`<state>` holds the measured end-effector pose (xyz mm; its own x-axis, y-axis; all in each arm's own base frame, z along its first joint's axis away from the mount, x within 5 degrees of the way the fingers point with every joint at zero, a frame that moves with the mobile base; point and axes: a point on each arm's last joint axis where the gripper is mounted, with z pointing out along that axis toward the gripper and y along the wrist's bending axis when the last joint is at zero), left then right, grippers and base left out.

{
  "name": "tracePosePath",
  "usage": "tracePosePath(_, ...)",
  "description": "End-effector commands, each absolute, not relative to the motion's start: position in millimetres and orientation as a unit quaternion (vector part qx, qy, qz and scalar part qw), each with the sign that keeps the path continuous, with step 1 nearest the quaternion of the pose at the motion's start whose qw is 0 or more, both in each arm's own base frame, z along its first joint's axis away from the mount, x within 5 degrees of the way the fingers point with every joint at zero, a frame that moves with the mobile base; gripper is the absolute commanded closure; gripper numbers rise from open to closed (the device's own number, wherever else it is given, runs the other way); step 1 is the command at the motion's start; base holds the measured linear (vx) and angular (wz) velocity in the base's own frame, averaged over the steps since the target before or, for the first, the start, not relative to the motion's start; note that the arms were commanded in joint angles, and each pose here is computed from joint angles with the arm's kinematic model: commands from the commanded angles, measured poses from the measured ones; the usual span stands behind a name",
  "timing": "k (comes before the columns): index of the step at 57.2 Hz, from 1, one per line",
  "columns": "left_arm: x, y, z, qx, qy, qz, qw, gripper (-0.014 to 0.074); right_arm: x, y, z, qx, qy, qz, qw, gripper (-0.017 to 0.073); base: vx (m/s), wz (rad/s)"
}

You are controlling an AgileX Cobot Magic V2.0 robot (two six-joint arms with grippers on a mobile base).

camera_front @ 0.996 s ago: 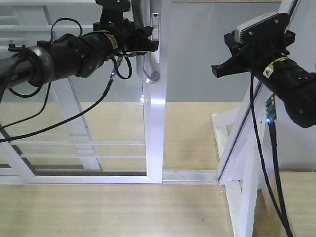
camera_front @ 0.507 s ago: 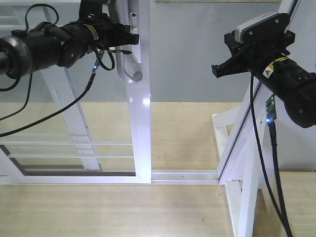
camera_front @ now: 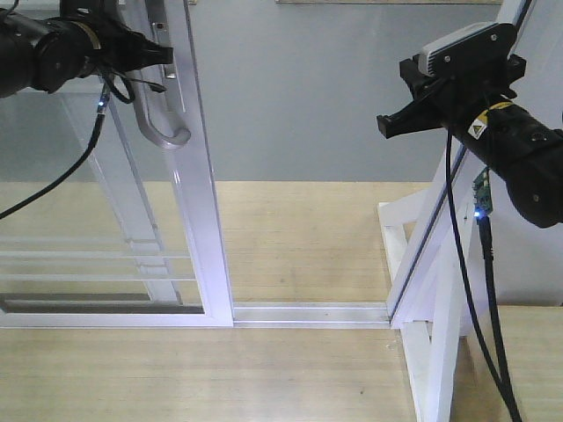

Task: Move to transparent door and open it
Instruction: 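Slide the door panel further sideways with the left gripper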

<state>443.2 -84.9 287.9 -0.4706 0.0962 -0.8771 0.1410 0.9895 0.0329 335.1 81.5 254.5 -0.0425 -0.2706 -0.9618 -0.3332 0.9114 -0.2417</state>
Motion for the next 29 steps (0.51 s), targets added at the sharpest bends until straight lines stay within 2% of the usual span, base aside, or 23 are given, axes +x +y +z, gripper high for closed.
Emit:
tracePosePath(1, 431.3, -81.4, 364.4, 0.085, 0.768, -0.035, 0.634, 0.0594, 332.5, 80.3, 284.5, -0.197, 0.671, 0.026, 0.714, 0.0565, 0.0, 0.0)
tracePosePath(11, 425.6, -64.1, 371.8, 0.065, 0.78, -0.017, 0.622, 0.0594, 332.5, 80.3, 284.5, -0.197, 0.671, 0.026, 0.714, 0.0565, 0.0, 0.0)
tracePosePath(29, 413.5, -57.6, 380.2, 0.068, 0.798, 0.013, 0.599, 0.0594, 332.6, 80.2, 284.5, -0.197, 0.671, 0.026, 0.714, 0.0565, 0.0, 0.0)
